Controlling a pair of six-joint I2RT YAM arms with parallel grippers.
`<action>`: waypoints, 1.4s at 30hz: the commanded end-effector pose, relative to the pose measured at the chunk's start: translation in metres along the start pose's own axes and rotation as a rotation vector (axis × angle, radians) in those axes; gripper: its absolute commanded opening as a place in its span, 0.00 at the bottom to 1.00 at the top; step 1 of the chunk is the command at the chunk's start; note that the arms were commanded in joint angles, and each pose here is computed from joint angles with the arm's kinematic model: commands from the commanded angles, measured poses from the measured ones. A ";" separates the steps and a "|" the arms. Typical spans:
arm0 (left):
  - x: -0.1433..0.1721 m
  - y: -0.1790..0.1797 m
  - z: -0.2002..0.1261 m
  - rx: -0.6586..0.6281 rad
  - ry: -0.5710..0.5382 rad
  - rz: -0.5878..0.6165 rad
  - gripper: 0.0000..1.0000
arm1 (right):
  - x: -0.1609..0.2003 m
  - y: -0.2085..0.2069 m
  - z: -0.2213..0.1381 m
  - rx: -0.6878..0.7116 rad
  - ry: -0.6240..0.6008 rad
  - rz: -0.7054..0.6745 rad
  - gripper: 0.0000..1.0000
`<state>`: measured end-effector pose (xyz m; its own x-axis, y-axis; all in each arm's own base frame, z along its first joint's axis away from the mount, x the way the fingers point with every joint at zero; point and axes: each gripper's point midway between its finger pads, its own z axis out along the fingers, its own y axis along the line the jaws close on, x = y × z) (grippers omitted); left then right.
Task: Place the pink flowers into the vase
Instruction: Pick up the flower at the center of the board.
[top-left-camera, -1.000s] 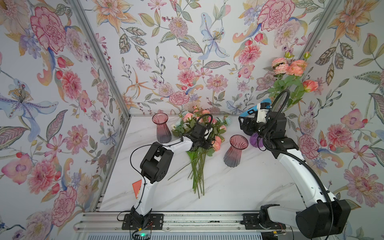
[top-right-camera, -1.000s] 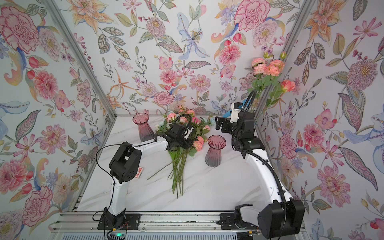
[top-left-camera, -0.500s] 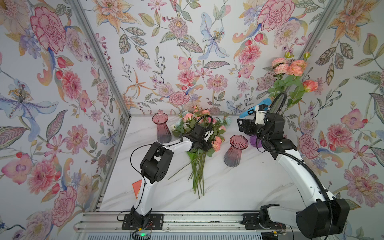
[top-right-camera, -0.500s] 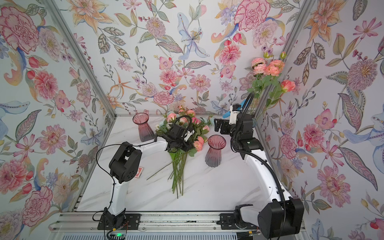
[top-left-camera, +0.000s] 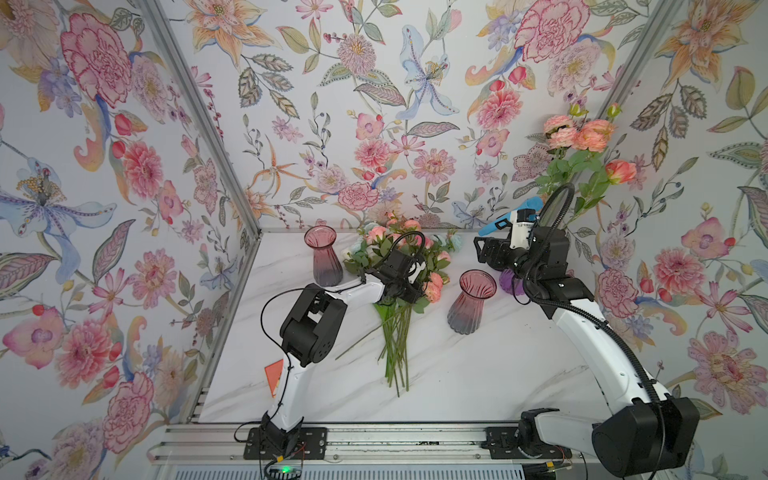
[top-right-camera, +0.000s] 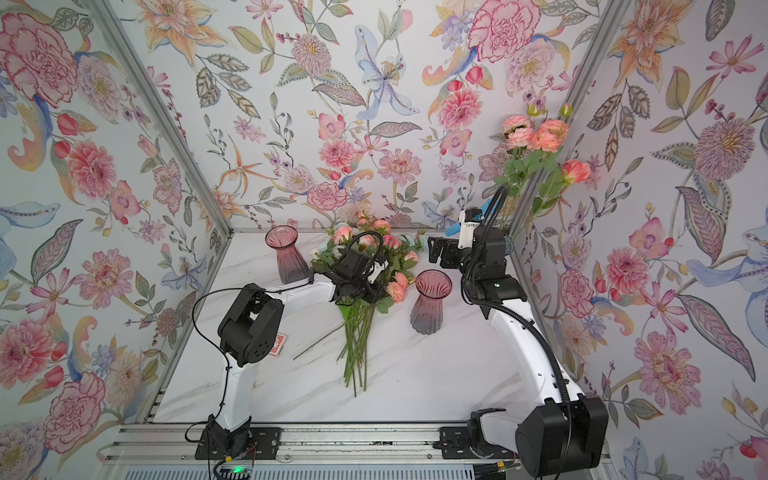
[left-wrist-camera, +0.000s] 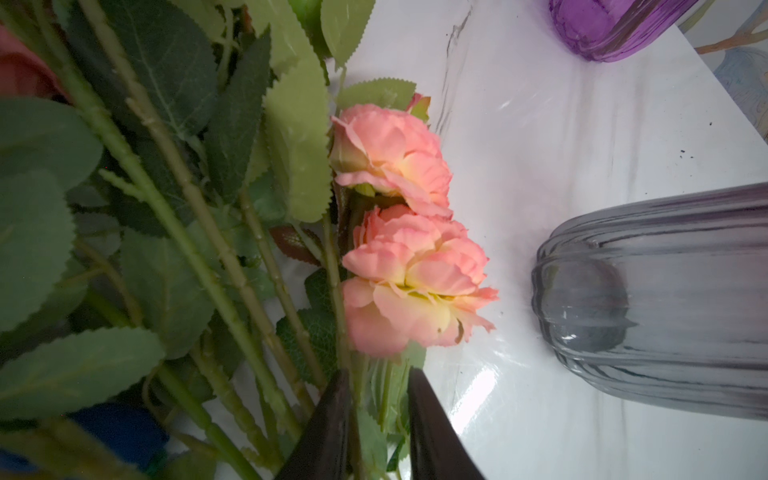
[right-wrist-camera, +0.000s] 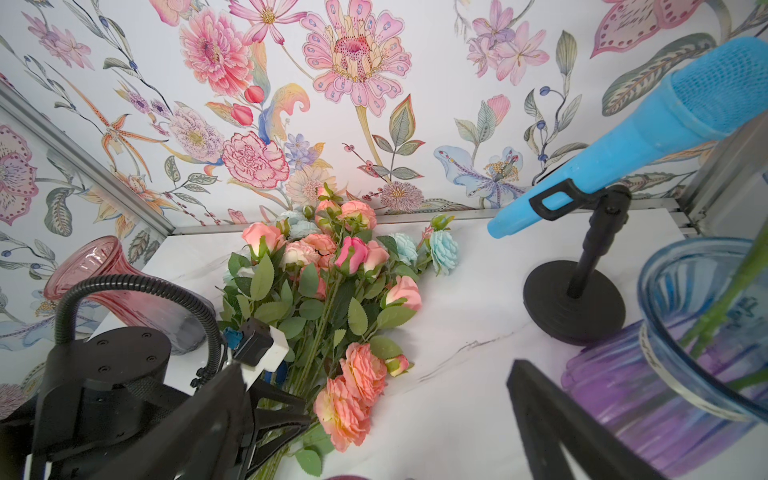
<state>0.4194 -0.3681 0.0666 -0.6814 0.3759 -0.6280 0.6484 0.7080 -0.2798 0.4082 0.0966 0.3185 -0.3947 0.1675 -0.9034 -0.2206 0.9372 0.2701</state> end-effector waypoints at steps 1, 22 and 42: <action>-0.010 0.005 -0.008 -0.023 -0.011 0.008 0.28 | -0.004 0.008 -0.004 -0.029 -0.022 0.005 0.99; -0.008 0.014 0.000 -0.043 -0.007 0.001 0.29 | -0.005 0.011 -0.004 -0.038 -0.021 -0.001 0.99; 0.020 0.015 0.011 -0.018 0.040 -0.016 0.27 | -0.003 0.010 -0.007 -0.033 -0.024 0.000 0.99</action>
<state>0.4233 -0.3626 0.0616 -0.6863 0.3721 -0.6249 0.6357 0.7244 -0.2667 0.4060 0.1003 0.3151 -0.4009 0.1633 -0.9015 -0.2301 0.9345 0.2716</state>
